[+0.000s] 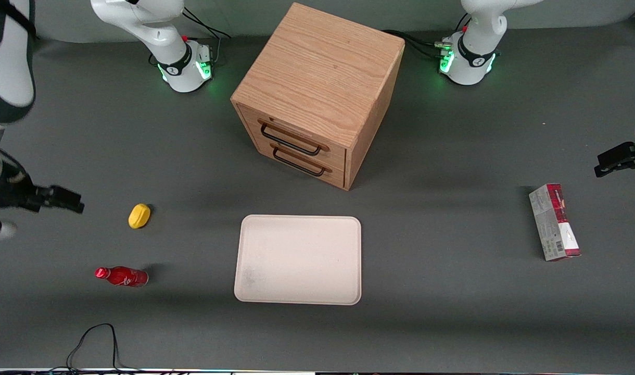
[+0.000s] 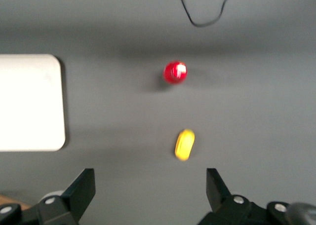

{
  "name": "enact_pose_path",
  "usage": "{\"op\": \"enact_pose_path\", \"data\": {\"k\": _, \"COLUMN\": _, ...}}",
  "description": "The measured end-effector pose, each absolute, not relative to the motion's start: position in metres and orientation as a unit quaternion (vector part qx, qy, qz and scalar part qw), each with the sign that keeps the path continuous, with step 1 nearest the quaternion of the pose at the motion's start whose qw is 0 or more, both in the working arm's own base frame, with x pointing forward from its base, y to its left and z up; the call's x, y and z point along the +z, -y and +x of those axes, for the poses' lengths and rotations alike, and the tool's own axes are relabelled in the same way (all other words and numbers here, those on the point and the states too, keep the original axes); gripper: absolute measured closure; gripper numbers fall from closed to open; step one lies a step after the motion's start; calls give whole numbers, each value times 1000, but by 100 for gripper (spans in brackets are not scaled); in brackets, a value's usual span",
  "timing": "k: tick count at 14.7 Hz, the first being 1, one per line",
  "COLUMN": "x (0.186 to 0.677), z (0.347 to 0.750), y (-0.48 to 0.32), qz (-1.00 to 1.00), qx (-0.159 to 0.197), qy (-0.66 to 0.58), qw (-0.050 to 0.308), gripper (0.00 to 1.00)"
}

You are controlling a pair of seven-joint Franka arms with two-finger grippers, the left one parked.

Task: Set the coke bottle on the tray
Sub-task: 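Move the right gripper down toward the red Coca-Cola bottle, then close the right gripper around the red Coca-Cola bottle's body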

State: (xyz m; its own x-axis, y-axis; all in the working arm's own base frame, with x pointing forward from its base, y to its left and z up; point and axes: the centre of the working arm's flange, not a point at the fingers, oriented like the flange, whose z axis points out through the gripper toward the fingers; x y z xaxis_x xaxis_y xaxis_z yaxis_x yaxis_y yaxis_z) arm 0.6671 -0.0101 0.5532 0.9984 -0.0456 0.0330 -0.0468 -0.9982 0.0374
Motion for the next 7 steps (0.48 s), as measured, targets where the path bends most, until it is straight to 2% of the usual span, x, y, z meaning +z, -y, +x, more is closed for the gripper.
{"op": "enact_pose_path", "data": {"k": 4, "x": 486, "z": 717, "y": 21, "qz": 999, "qx": 30, "qy": -1, "qw": 23, "gripper": 0}}
{"op": "enact_pose_path", "data": {"k": 7, "x": 426, "z": 739, "y": 22, "qz": 999, "qx": 28, "qy": -16, "qw": 25, "gripper": 0}}
